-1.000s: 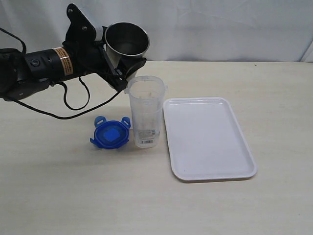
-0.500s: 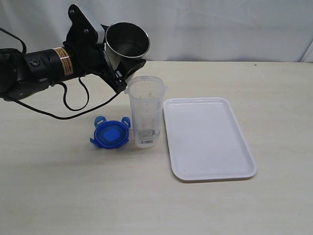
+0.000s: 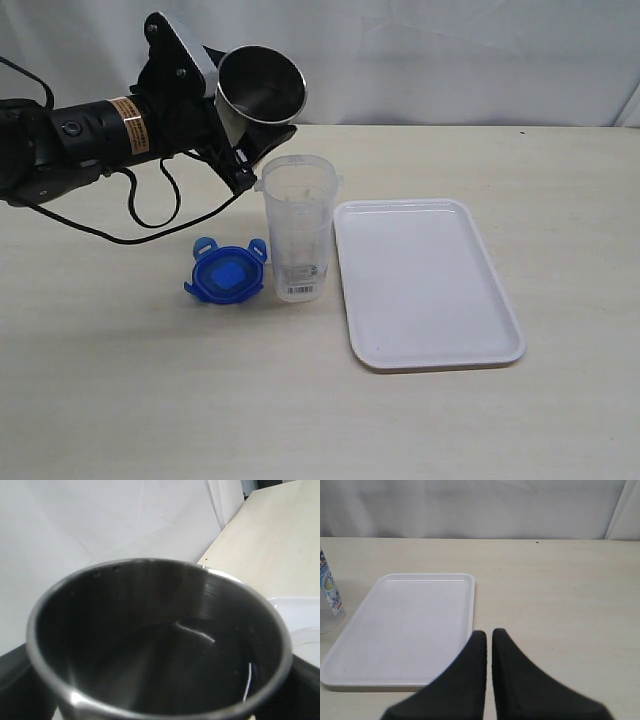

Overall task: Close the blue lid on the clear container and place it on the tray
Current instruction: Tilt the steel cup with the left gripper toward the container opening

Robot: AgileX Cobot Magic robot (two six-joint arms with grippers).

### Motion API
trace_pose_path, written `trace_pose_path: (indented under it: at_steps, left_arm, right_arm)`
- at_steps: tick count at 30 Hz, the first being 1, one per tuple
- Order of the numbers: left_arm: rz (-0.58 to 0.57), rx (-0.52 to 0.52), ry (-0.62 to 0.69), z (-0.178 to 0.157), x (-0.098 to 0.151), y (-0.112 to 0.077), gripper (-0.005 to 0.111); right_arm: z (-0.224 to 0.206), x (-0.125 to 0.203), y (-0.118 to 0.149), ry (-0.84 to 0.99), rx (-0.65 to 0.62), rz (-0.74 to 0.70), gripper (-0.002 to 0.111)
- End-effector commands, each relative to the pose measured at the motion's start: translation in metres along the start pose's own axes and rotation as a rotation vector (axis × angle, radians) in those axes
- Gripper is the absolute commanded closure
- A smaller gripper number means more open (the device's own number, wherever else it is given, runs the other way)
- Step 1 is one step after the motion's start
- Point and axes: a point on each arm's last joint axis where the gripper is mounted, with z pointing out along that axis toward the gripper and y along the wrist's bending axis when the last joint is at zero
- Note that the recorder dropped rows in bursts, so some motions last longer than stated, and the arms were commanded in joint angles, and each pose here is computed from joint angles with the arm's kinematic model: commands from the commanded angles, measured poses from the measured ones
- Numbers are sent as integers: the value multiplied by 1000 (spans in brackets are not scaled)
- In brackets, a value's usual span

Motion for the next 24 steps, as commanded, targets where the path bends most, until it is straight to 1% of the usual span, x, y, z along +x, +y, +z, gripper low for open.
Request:
trace_pose_path:
  at_steps: [1, 19, 24]
  left_arm:
    - [47, -25, -90, -1, -18, 6, 107]
    - [123, -24, -93, -1, -18, 6, 107]
    - [129, -24, -95, -1, -19, 6, 107]
  right_arm:
    - [0, 1, 0, -1, 6, -3, 104]
    - [0, 1, 0, -1, 6, -3, 104]
    - [0, 1, 0, -1, 6, -3, 104]
